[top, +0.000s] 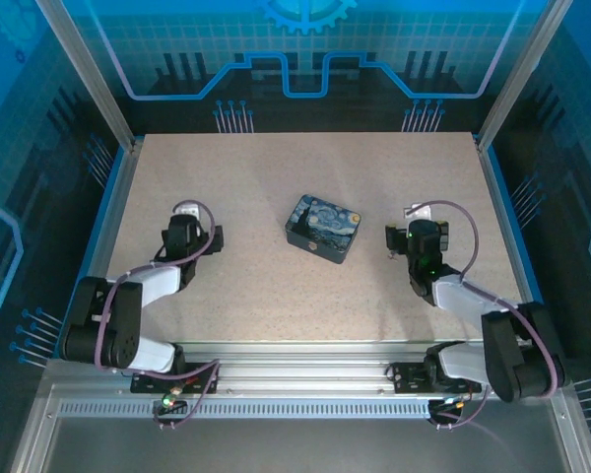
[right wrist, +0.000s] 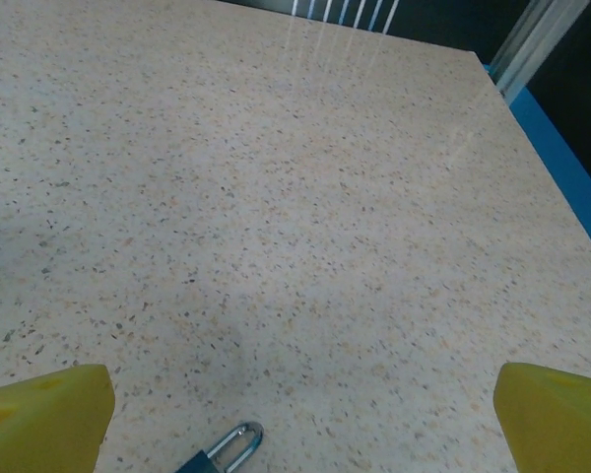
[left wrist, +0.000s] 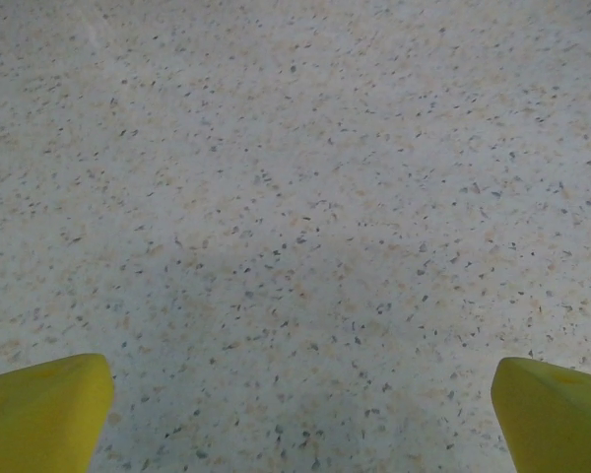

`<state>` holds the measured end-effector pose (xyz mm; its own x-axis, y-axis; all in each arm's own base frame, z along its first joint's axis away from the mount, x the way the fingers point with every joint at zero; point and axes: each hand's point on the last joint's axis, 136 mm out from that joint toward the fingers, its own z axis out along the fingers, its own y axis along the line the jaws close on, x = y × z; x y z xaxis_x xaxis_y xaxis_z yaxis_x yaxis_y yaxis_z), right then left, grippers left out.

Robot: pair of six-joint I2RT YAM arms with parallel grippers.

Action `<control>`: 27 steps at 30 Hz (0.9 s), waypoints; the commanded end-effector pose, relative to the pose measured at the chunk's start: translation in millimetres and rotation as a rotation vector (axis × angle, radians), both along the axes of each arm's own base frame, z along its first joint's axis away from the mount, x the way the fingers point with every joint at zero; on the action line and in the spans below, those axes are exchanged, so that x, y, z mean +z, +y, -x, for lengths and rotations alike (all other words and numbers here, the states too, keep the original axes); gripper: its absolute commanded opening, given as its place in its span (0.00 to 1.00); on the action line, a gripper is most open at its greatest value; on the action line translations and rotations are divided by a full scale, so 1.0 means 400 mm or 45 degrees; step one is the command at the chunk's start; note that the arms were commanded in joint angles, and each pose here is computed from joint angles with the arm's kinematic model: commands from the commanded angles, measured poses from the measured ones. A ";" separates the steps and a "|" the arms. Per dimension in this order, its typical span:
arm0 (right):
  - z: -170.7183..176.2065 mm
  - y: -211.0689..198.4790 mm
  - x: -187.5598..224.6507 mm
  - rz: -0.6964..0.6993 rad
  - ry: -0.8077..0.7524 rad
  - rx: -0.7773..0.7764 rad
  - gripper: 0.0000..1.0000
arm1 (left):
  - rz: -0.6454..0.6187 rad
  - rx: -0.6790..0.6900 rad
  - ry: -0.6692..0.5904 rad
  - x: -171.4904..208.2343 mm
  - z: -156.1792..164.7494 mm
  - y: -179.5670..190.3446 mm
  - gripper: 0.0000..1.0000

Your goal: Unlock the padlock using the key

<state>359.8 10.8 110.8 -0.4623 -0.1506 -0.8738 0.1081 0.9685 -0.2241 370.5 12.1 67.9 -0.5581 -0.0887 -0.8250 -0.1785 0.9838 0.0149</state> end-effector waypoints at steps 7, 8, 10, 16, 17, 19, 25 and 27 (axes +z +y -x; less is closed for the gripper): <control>-0.075 0.040 -0.020 -0.112 -0.194 0.209 1.00 | -0.016 -0.181 -0.411 0.080 -0.053 -0.057 0.99; -0.084 0.025 -0.035 -0.102 -0.136 0.147 1.00 | -0.012 -0.159 -0.389 0.077 -0.056 -0.051 0.99; -0.091 0.009 -0.032 -0.143 -0.130 0.128 1.00 | -0.017 -0.148 -0.395 0.077 -0.057 -0.047 0.99; -0.091 0.008 -0.036 -0.168 -0.110 0.140 1.00 | -0.011 -0.119 -0.378 0.075 -0.062 -0.036 0.99; -0.090 0.008 -0.036 -0.170 -0.105 0.140 1.00 | -0.010 -0.113 -0.378 0.075 -0.063 -0.033 0.99; -0.091 0.011 -0.037 -0.169 -0.104 0.147 1.00 | -0.005 -0.101 -0.369 0.073 -0.064 -0.028 0.99; -0.093 0.009 -0.038 -0.176 -0.100 0.150 1.00 | 0.000 -0.094 -0.368 0.074 -0.067 -0.025 0.99; -0.092 0.010 -0.039 -0.176 -0.101 0.152 1.00 | 0.001 -0.096 -0.366 0.072 -0.065 -0.025 0.99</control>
